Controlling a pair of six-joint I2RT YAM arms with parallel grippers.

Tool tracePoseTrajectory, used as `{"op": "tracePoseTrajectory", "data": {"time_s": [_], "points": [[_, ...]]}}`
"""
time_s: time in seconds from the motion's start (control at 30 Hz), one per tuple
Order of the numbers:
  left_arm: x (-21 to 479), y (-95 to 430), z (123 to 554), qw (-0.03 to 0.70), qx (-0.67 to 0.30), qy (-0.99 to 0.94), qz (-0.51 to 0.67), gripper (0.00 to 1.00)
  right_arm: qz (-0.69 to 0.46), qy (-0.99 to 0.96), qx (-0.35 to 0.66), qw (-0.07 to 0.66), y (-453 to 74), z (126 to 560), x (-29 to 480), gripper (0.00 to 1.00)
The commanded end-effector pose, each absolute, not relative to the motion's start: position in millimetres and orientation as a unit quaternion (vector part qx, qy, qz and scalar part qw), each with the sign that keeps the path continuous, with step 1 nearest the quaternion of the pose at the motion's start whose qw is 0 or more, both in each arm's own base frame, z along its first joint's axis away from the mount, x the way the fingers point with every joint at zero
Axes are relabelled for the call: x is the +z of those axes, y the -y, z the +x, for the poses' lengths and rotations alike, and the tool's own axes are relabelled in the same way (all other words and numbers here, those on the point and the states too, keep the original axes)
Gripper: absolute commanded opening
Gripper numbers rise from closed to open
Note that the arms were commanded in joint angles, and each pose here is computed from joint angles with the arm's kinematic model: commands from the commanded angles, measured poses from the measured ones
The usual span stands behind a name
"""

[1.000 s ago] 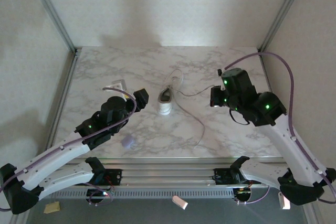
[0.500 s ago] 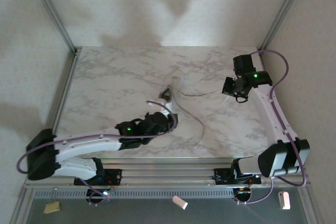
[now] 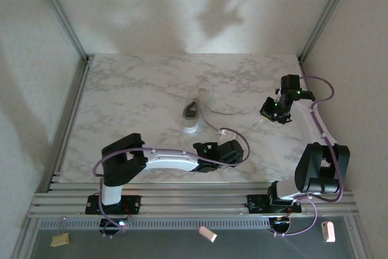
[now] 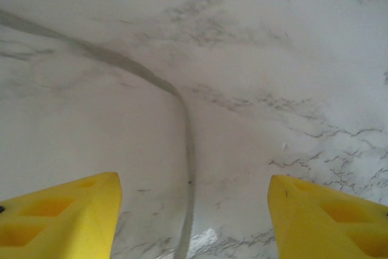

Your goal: Tie the shoes

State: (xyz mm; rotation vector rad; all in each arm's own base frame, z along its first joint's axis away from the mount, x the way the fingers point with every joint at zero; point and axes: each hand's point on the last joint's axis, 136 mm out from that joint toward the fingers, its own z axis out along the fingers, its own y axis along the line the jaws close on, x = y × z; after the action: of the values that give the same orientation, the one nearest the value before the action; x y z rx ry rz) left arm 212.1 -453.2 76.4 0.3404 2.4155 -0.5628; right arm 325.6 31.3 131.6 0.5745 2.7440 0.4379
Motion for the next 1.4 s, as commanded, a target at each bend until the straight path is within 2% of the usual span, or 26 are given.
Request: {"op": "tracePoseTrajectory", "data": {"time_s": [0.0,0.27,0.43,0.67,0.8,0.97,1.13,1.27,1.37], "points": [[65.9,463.2,204.2,0.291,-0.202,-0.925,0.140,0.62,0.213,-0.951,0.158,0.160,-21.4,324.3,132.2,0.00],[34.2,464.3,198.2,0.262,-0.158,-0.938,0.161,0.58,0.234,-0.945,0.159,0.162,-6.7,324.1,129.5,0.00],[23.9,461.3,198.9,0.252,-0.126,-0.945,0.168,0.53,0.233,-0.946,0.159,0.160,-6.5,324.2,128.7,0.00],[12.3,460.1,199.0,0.240,-0.080,-0.949,0.185,0.52,0.232,-0.946,0.155,0.162,-5.5,323.0,129.2,0.00],[9.0,456.8,201.8,0.241,-0.056,-0.950,0.190,0.47,0.231,-0.947,0.154,0.164,-5.0,322.9,129.7,0.00],[4.8,456.6,203.3,0.239,-0.041,-0.950,0.194,0.39,0.230,-0.946,0.152,0.170,-4.3,322.7,130.6,0.00],[19.3,453.9,214.1,0.257,-0.046,-0.948,0.185,0.17,0.224,-0.944,0.150,0.189,-3.3,322.5,135.7,0.00],[69.3,453.9,230.3,0.286,-0.090,-0.940,0.161,0.01,0.216,-0.941,0.165,0.202,-9.3,319.6,143.9,0.00],[127.9,452.5,243.8,0.315,-0.149,-0.926,0.144,0.00,0.203,-0.940,0.175,0.211,-17.7,315.3,153.7,0.00]]}}
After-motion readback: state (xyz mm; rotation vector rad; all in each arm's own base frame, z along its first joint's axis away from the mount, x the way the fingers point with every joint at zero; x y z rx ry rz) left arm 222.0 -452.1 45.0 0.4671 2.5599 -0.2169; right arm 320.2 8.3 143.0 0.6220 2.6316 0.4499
